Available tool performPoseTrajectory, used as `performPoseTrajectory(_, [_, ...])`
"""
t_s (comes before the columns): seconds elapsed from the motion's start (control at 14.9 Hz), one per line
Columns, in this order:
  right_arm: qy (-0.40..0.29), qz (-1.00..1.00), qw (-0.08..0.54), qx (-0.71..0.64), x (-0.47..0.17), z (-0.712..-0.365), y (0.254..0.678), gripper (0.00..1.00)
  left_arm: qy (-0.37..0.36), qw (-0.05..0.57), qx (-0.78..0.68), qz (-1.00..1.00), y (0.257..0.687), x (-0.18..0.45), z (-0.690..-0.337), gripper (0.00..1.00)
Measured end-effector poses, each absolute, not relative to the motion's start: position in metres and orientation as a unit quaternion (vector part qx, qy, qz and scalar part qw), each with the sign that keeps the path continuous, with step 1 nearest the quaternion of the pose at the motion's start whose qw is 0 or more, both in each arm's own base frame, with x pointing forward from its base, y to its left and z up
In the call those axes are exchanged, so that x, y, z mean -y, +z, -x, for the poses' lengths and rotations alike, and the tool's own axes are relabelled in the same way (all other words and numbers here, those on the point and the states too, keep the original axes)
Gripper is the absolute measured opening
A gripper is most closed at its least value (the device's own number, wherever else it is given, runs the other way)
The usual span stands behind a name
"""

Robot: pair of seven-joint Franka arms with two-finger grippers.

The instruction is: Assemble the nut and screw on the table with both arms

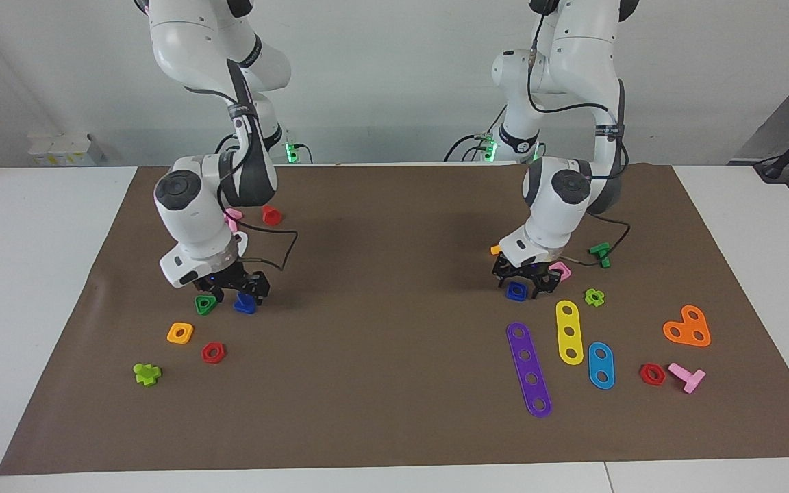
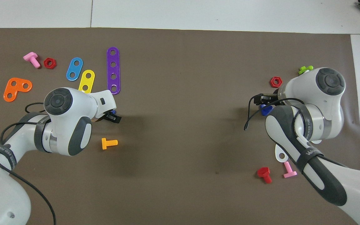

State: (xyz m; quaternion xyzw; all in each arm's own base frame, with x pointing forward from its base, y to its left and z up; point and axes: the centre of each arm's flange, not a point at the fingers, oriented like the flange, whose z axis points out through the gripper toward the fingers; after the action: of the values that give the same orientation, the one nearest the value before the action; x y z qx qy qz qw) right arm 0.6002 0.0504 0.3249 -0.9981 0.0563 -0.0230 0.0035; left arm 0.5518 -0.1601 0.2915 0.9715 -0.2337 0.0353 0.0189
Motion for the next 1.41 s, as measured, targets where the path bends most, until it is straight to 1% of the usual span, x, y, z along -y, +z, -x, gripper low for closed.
performPoseTrajectory(0.07, [-0.024, 0.998, 0.004, -0.055, -0.051, -0.599, 0.323, 0.89, 0.035, 0.019, 0.234, -0.971, 0.292, 0.16, -0.552, 0.75])
performPoseTrajectory(0.13, [-0.023, 0.998, 0.004, -0.054, -0.052, -0.598, 0.321, 0.86, 0.035, 0.019, 0.234, -0.971, 0.292, 0.16, -0.552, 0.75])
performPoseTrajectory(0.2, [-0.022, 0.998, 0.003, -0.053, -0.052, -0.597, 0.32, 0.85, 0.035, 0.019, 0.234, -0.971, 0.292, 0.16, -0.552, 0.69])
performPoseTrajectory(0.34, [-0.021, 0.998, 0.003, -0.052, -0.053, -0.597, 0.319, 0.83, 0.037, 0.018, 0.233, -0.972, 0.294, 0.159, -0.553, 0.46])
performPoseTrajectory(0.4, [-0.021, 0.998, 0.003, -0.052, -0.053, -0.597, 0.319, 0.83, 0.036, 0.018, 0.234, -0.972, 0.294, 0.159, -0.552, 0.46])
performPoseTrajectory(0.47, [-0.021, 0.998, 0.003, -0.051, -0.053, -0.596, 0.319, 0.78, 0.034, 0.018, 0.234, -0.972, 0.294, 0.159, -0.552, 0.46])
performPoseTrajectory(0.54, [-0.021, 0.998, 0.003, -0.051, -0.053, -0.596, 0.319, 0.64, 0.029, 0.018, 0.234, -0.972, 0.294, 0.159, -0.552, 0.46])
performPoseTrajectory(0.6, [-0.02, 0.999, 0.003, -0.049, -0.053, -0.596, 0.318, 0.64, 0.023, 0.018, 0.234, -0.972, 0.295, 0.159, -0.552, 0.46])
performPoseTrajectory(0.67, [-0.019, 0.999, 0.003, -0.043, -0.053, -0.595, 0.317, 0.6, 0.02, 0.018, 0.234, -0.972, 0.297, 0.159, -0.553, 0.46])
performPoseTrajectory(0.74, [-0.017, 0.999, 0.002, -0.038, -0.052, -0.594, 0.316, 0.5, 0.021, 0.018, 0.231, -0.973, 0.3, 0.159, -0.555, 0.46])
performPoseTrajectory(0.8, [-0.015, 0.999, 0.002, -0.035, -0.051, -0.593, 0.314, 0.44, 0.021, 0.018, 0.226, -0.974, 0.304, 0.16, -0.557, 0.46])
performPoseTrajectory(0.94, [-0.013, 0.999, 0.002, -0.03, -0.051, -0.592, 0.312, 0.4, 0.013, 0.019, 0.211, -0.977, 0.318, 0.16, -0.565, 0.46])
performPoseTrajectory(1.01, [-0.012, 0.999, 0.002, -0.03, -0.051, -0.591, 0.311, 0.4, 0.006, 0.019, 0.199, -0.98, 0.329, 0.162, -0.569, 0.46])
performPoseTrajectory(1.07, [-0.012, 0.999, 0.002, -0.03, -0.051, -0.591, 0.311, 0.34, 0.0, 0.018, 0.186, -0.982, 0.341, 0.163, -0.574, 0.46])
performPoseTrajectory(1.14, [-0.012, 0.999, 0.001, -0.03, -0.051, -0.591, 0.311, 0.26, -0.004, 0.018, 0.173, -0.985, 0.352, 0.164, -0.577, 0.46])
performPoseTrajectory(1.21, [-0.012, 0.999, 0.001, -0.03, -0.051, -0.591, 0.311, 0.25, -0.005, 0.018, 0.158, -0.987, 0.36, 0.164, -0.579, 0.46])
performPoseTrajectory(1.27, [-0.012, 0.999, 0.001, -0.03, -0.051, -0.591, 0.312, 0.2, -0.004, 0.018, 0.146, -0.989, 0.364, 0.165, -0.58, 0.46])
performPoseTrajectory(1.41, [-0.014, 0.999, 0.002, -0.029, -0.051, -0.592, 0.313, 0.2, -0.004, 0.018, 0.133, -0.991, 0.368, 0.165, -0.582, 0.46])
